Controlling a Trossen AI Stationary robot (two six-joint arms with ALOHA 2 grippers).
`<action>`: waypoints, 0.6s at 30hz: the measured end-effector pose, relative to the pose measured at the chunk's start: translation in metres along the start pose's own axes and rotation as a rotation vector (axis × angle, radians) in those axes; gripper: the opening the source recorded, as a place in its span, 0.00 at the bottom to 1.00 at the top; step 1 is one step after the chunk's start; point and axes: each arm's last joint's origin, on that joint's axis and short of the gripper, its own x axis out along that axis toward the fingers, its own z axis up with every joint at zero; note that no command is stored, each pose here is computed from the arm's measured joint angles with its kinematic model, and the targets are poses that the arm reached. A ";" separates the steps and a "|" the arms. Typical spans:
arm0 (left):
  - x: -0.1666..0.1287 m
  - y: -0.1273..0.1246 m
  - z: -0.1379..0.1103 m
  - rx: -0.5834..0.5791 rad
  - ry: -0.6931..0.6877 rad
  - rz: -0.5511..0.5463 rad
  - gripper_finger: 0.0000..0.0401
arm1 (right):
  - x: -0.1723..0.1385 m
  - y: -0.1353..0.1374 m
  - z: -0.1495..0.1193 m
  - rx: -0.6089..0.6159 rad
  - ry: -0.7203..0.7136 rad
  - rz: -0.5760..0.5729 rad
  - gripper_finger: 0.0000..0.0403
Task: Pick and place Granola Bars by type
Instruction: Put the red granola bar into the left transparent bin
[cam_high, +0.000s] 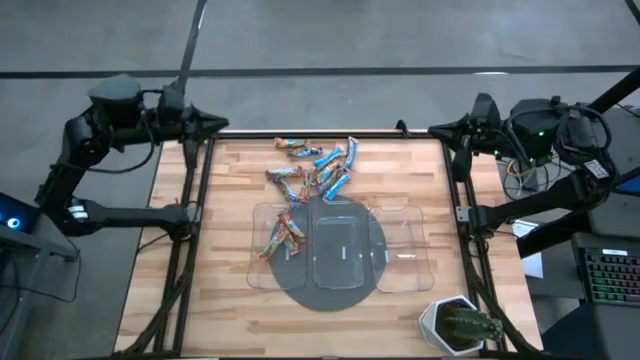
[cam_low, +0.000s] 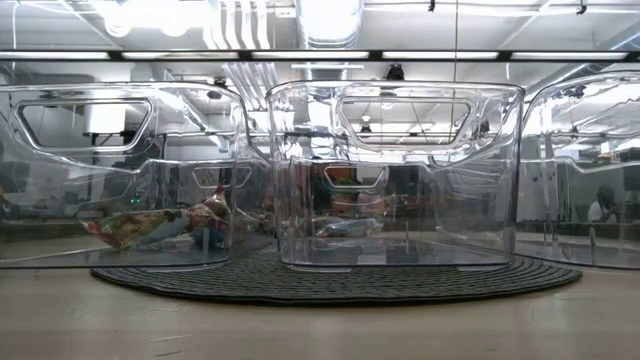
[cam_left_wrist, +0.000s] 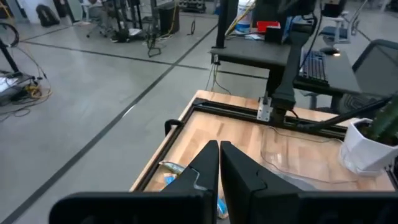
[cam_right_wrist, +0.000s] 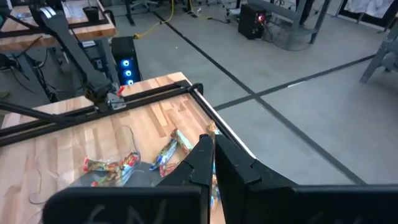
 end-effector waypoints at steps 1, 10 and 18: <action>0.001 0.001 0.005 0.006 0.002 0.007 0.00 | 0.000 0.000 -0.001 0.001 0.002 0.000 0.02; 0.012 0.012 0.038 0.073 0.127 0.060 0.00 | -0.001 -0.002 -0.006 -0.004 0.007 -0.001 0.02; 0.036 0.028 0.047 0.003 0.299 0.101 0.00 | 0.001 -0.001 -0.007 -0.011 0.015 -0.001 0.02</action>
